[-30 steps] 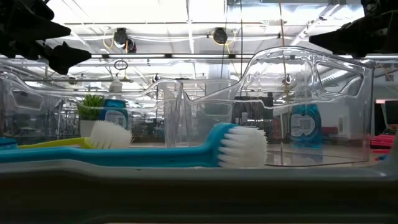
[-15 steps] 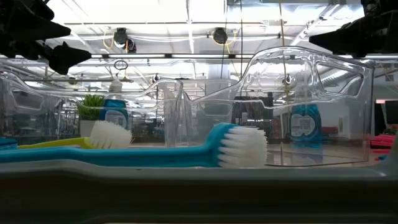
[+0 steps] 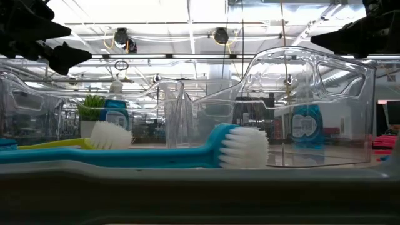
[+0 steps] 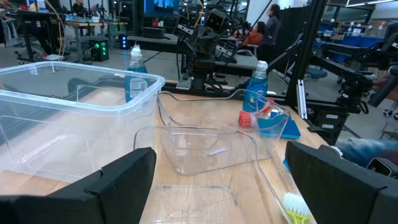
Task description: Pick & Place Kitchen Sink Supplies
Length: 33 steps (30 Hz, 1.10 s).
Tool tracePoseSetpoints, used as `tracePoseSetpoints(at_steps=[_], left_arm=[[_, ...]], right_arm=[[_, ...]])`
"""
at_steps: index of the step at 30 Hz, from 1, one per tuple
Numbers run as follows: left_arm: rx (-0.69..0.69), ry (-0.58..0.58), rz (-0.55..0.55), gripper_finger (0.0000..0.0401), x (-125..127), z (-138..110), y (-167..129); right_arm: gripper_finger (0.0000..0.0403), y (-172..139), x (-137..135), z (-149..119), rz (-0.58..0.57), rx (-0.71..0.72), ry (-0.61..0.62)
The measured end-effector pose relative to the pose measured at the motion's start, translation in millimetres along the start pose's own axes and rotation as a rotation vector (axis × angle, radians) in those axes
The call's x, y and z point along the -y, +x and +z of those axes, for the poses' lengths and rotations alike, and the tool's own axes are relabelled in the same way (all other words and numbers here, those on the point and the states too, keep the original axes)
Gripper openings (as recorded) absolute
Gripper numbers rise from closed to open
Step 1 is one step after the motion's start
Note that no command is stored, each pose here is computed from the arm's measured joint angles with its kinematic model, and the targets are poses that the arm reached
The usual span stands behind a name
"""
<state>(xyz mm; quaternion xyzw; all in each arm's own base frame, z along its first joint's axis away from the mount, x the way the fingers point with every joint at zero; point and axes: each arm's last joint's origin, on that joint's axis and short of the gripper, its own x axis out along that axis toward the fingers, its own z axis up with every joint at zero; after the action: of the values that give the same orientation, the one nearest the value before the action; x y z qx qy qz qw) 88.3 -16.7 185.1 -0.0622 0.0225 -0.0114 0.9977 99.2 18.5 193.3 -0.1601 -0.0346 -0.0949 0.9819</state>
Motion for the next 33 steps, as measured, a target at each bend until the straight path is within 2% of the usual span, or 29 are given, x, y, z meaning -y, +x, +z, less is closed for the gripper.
tracePoseSetpoints(at_steps=[8,10,14,16,25,29,33], left_arm=[[0.0,0.0,0.0,0.0361,0.0,0.0,0.0],[0.0,0.0,0.0,0.0361,0.0,0.0,0.0],[0.0,0.0,0.0,0.0361,0.0,-0.1,0.0],[0.0,0.0,0.0,0.0361,0.0,0.0,0.0],[0.0,0.0,0.0,0.0361,0.0,0.0,0.0],[0.0,0.0,0.0,0.0361,0.0,-0.1,0.0],[0.0,0.0,0.0,0.0361,0.0,0.0,0.0]], right_arm=[[0.0,0.0,0.0,-0.1,0.0,0.0,0.025],[0.0,0.0,0.1,0.1,0.0,0.001,0.131],[0.0,0.0,0.3,0.7,-0.001,0.007,0.427],[0.0,0.0,0.3,0.6,-0.002,0.007,0.489],[0.0,0.0,1.0,0.3,-0.029,0.004,0.547],[0.0006,0.0,2.8,0.6,-0.081,0.004,0.479],[0.0039,-0.5,6.4,3.1,-0.172,0.016,0.369]])
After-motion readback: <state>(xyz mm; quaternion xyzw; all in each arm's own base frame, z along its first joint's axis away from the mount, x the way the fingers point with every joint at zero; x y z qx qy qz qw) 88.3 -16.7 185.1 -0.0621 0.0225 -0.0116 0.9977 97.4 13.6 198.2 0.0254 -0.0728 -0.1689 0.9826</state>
